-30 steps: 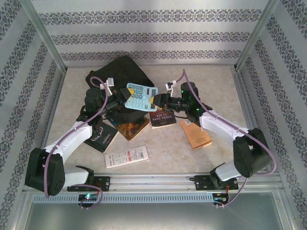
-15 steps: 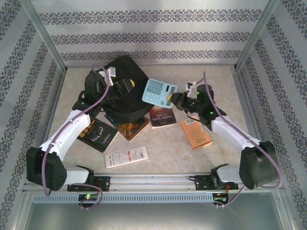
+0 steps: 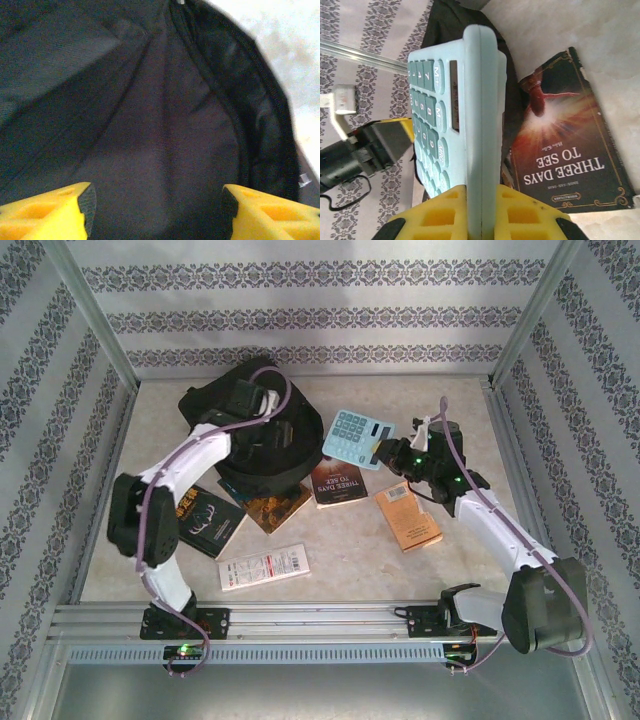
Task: Pack the student bag
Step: Open the student bag at the top-center of the table.
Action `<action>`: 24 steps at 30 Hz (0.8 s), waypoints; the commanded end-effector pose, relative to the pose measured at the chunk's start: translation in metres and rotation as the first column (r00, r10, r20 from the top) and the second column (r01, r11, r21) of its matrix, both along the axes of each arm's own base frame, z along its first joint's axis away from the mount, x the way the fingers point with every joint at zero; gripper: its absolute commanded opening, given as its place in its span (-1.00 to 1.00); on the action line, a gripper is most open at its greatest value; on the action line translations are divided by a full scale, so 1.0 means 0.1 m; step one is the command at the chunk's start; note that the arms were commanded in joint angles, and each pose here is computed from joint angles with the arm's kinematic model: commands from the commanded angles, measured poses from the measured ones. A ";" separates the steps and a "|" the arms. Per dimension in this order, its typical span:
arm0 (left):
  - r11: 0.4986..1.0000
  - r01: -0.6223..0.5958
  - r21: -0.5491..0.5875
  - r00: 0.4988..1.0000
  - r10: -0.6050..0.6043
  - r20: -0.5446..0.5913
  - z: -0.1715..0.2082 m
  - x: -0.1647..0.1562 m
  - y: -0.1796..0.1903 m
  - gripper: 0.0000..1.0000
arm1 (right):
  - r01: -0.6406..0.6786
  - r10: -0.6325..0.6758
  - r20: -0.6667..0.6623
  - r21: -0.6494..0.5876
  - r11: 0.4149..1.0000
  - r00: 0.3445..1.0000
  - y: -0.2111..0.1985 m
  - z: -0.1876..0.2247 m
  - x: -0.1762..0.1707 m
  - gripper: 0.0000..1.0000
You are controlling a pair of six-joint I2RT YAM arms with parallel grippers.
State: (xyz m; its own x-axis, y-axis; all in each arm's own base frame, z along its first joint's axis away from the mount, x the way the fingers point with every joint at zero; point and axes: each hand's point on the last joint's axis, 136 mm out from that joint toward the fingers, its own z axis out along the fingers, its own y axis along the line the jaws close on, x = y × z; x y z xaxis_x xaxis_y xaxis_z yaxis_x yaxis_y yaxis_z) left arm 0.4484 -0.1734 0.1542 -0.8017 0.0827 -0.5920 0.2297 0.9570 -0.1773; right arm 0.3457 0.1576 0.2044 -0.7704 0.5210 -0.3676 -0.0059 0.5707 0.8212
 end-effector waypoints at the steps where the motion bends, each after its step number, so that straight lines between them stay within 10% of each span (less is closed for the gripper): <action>1: 0.977 0.129 0.168 0.990 -0.119 -0.071 -0.27 -0.03 -0.07 0.45 | 0.018 -0.018 0.044 -0.009 1.000 0.999 -0.12 0.07 -0.01 -0.88; 12: 0.953 0.180 0.244 0.960 -0.117 -0.253 -1.17 -0.01 -0.12 0.48 | 0.038 -0.038 0.043 0.011 0.999 0.998 -0.22 0.07 -0.01 -0.87; 20: 0.956 0.147 0.255 0.960 -0.076 -0.270 -1.24 0.00 -0.10 -0.83 | 0.035 -0.036 0.049 0.014 0.999 0.998 -0.22 0.09 -0.01 -0.89; 24: 0.962 0.124 0.244 0.977 -0.075 -0.201 -0.93 0.06 -0.10 -1.00 | 0.034 -0.034 0.062 0.008 0.999 0.997 -0.20 0.12 -0.02 -0.89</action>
